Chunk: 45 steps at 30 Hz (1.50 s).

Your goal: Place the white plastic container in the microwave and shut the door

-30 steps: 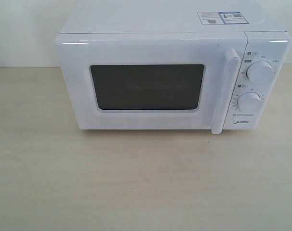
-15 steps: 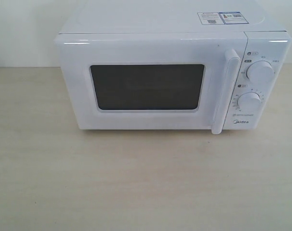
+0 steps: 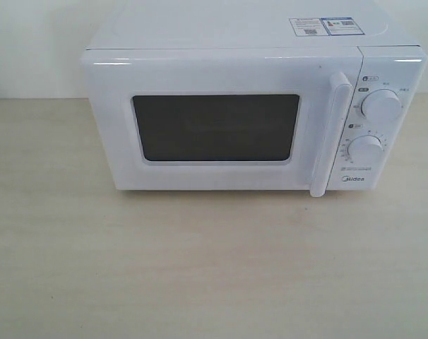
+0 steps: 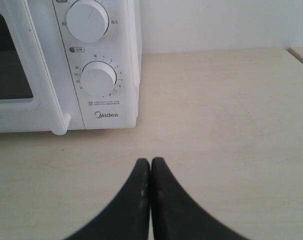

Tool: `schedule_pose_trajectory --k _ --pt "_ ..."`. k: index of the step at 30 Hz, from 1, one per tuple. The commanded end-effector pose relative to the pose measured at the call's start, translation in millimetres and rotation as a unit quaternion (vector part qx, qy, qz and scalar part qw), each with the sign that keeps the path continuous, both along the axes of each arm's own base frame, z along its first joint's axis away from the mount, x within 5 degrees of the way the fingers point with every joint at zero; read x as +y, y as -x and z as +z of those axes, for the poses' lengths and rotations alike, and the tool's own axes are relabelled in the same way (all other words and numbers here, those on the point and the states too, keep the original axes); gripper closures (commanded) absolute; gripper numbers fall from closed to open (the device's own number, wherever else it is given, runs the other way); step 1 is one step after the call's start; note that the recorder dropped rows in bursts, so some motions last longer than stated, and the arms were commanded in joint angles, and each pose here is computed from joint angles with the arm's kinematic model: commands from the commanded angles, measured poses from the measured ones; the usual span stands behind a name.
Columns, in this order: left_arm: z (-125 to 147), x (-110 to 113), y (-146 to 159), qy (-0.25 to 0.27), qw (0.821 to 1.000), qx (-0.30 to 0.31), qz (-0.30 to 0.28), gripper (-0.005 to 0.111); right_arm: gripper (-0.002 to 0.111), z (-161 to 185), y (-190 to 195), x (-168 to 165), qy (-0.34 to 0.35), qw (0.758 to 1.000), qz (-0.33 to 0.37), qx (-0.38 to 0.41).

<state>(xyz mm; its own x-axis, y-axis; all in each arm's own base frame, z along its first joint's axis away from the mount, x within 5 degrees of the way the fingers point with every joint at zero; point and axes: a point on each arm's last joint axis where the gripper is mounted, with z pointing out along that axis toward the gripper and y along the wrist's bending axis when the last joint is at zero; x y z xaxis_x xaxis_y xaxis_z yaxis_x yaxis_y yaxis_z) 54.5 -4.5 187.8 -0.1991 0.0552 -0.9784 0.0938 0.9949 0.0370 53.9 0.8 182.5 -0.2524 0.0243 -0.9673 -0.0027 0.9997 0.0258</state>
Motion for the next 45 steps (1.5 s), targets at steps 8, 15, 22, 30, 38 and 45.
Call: schedule_pose_trajectory --k 8,15,22,30,38,45 --pt "-1.4 -1.0 0.3 0.018 1.000 0.004 -0.002 0.102 0.109 0.5 0.2 -0.5 0.003 1.000 -0.004 -0.004" --pt "-1.4 -1.0 0.3 0.018 1.000 0.004 -0.002 0.102 0.109 0.5 0.2 -0.5 0.003 1.000 -0.004 -0.004" --pt "-1.4 -1.0 0.3 0.018 1.000 0.004 -0.002 0.102 0.109 0.5 0.2 -0.5 0.003 1.000 -0.004 -0.004" --pt "-1.4 -1.0 0.3 0.018 1.000 0.004 -0.002 0.102 0.109 0.5 0.2 -0.5 0.003 1.000 -0.004 -0.004" --pt "-1.4 -1.0 0.3 0.018 1.000 0.004 -0.002 0.102 0.109 0.5 0.2 -0.5 0.003 1.000 -0.004 -0.004" --pt "-1.4 -1.0 0.3 0.018 1.000 0.004 -0.002 0.102 0.109 0.5 0.2 -0.5 0.003 1.000 -0.004 -0.004"
